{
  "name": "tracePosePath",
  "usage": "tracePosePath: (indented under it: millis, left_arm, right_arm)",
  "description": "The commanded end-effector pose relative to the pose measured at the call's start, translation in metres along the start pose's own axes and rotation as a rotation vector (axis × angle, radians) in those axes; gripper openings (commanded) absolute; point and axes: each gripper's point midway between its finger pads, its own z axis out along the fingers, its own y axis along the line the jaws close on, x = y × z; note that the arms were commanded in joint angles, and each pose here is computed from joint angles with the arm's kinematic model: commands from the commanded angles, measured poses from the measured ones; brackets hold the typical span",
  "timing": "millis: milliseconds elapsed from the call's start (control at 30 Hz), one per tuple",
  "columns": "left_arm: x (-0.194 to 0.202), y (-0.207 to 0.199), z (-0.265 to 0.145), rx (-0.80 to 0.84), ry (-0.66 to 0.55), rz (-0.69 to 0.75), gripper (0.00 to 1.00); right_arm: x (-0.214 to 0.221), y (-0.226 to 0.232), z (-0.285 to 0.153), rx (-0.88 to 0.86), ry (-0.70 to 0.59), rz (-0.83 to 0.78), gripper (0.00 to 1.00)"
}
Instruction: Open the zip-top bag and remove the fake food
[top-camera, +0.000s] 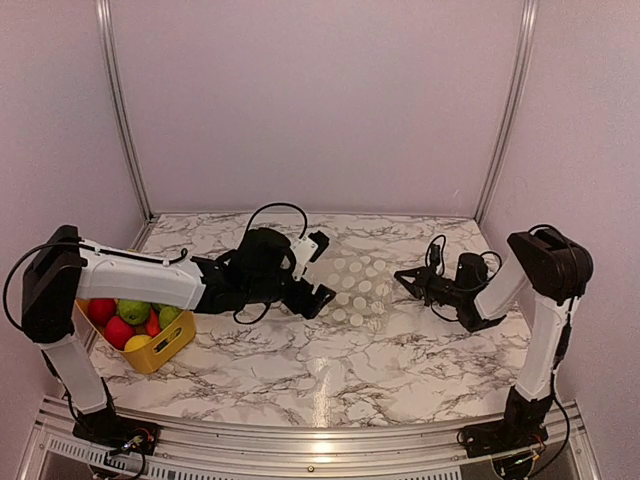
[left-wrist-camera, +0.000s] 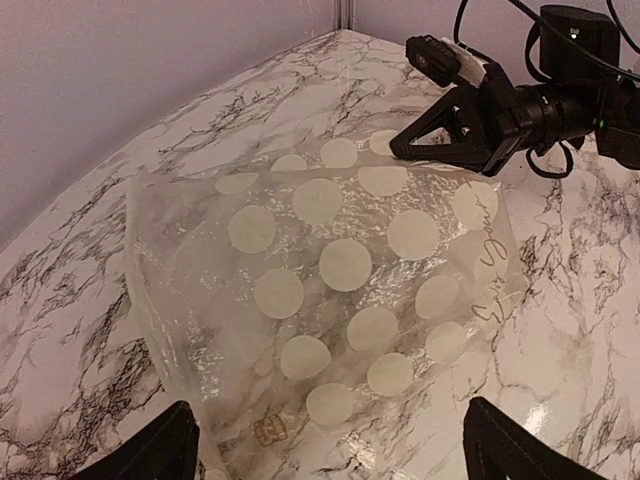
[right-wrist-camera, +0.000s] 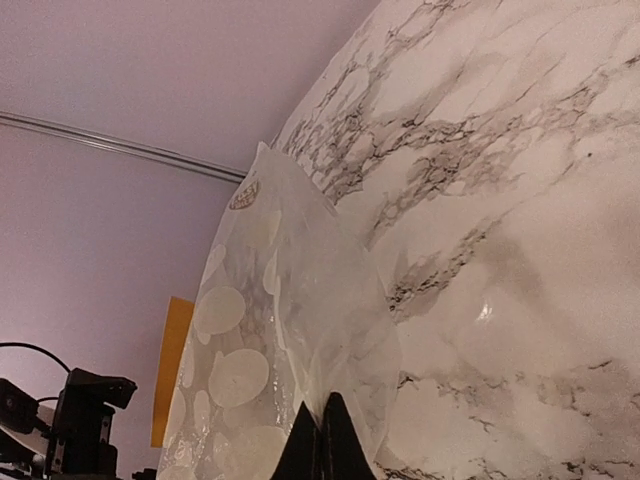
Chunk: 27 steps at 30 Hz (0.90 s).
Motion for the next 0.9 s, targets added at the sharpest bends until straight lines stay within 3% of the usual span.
tracePosePath:
  millis: [0,167,467,667,867]
  left_arm:
    - [-0.013,-0.027,0.015,-0.115,-0.074,-0.057,0.97]
    - [-0.018,-0.075,0.036,-0.178,-0.079,-0.009,0.99]
    - [-0.009,-0.095,0.072,-0.235,-0.019,0.002,0.99]
    - [-0.002,-0.098,0.083,-0.251,0.021,0.025,0.99]
    - [0.026,-0.068,0.091,-0.425,0.125,0.053,0.99]
  right_arm:
    - [-0.008,0.045,-0.008,-0.086,-0.158,0.009,0.00]
    - [0.002,0.060,-0.014,-0.074,-0.215,0.017,0.00]
    - [0.008,0.069,-0.026,-0.058,-0.259,0.012,0.00]
    - [0.013,0.075,-0.027,-0.083,-0.259,0.013,0.00]
    - [0.015,0.082,-0.029,-0.118,-0.254,0.022,0.00]
